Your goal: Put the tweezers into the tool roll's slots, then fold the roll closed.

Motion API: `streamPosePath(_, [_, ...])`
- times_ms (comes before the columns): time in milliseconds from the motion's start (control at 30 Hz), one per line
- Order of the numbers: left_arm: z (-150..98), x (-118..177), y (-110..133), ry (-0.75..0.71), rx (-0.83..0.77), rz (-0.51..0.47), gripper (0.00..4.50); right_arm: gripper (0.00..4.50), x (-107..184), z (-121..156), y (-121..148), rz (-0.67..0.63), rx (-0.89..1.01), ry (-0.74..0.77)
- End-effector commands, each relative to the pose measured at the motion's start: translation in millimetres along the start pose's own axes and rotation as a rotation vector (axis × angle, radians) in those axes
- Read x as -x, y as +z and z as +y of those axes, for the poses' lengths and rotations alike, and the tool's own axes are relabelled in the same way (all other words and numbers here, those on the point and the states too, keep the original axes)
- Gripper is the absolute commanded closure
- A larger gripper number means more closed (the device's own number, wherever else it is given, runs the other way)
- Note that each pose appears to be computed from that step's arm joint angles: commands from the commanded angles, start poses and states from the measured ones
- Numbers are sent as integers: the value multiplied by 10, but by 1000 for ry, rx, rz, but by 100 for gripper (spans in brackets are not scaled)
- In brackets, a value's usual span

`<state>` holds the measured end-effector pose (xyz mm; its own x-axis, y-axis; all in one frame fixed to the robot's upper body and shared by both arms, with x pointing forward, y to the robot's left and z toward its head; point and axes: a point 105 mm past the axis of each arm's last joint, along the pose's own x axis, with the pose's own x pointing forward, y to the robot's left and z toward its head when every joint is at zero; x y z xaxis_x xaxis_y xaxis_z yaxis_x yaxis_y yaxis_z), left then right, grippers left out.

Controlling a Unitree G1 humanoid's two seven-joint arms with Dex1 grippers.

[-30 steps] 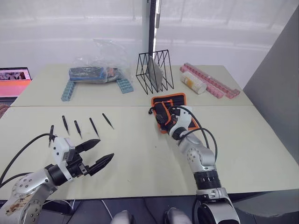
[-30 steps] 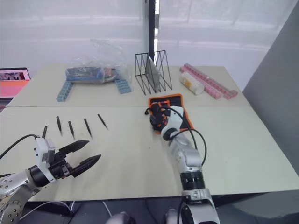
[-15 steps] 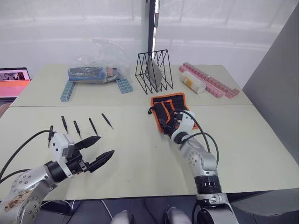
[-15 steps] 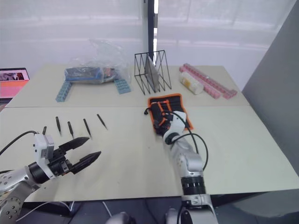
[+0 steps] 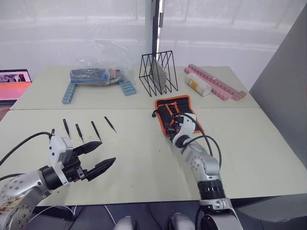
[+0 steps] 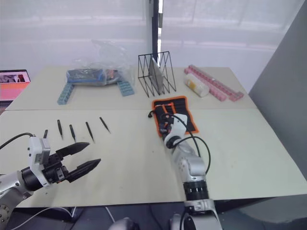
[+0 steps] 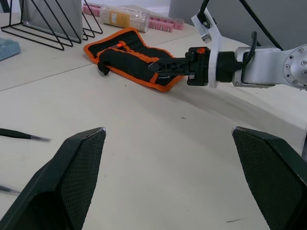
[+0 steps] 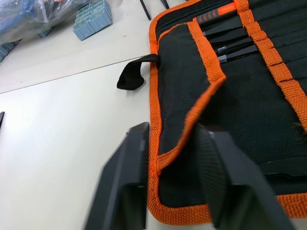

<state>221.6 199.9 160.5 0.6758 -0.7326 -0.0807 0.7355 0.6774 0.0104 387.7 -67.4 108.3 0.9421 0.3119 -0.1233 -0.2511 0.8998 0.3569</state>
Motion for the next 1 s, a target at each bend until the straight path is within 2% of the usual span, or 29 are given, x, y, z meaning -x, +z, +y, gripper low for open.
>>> streamPosePath(33, [-72, -22, 64, -23, -12, -26, 0, 447, -3, 21, 219, -81, 10, 8])
streamPosePath(267, [-64, -14, 57, -23, -12, -23, 0, 447, 19, 60, 240, -98, 55, 44])
streamPosePath(500, [-53, 4, 19, -19, -10, -13, 0, 447, 64, 169, 224, -120, 169, 147])
streamPosePath(733, [-43, 24, -7, -16, -7, -7, 0, 447, 286, 427, 181, -139, 254, 404])
streamPosePath(900, [-24, 36, -44, -15, -2, 3, 0, 447, 531, 510, -20, -73, 317, 599])
streamPosePath(1000, [3, 50, -65, -15, -4, 13, 0, 447, 648, 489, -89, -39, 321, 664])
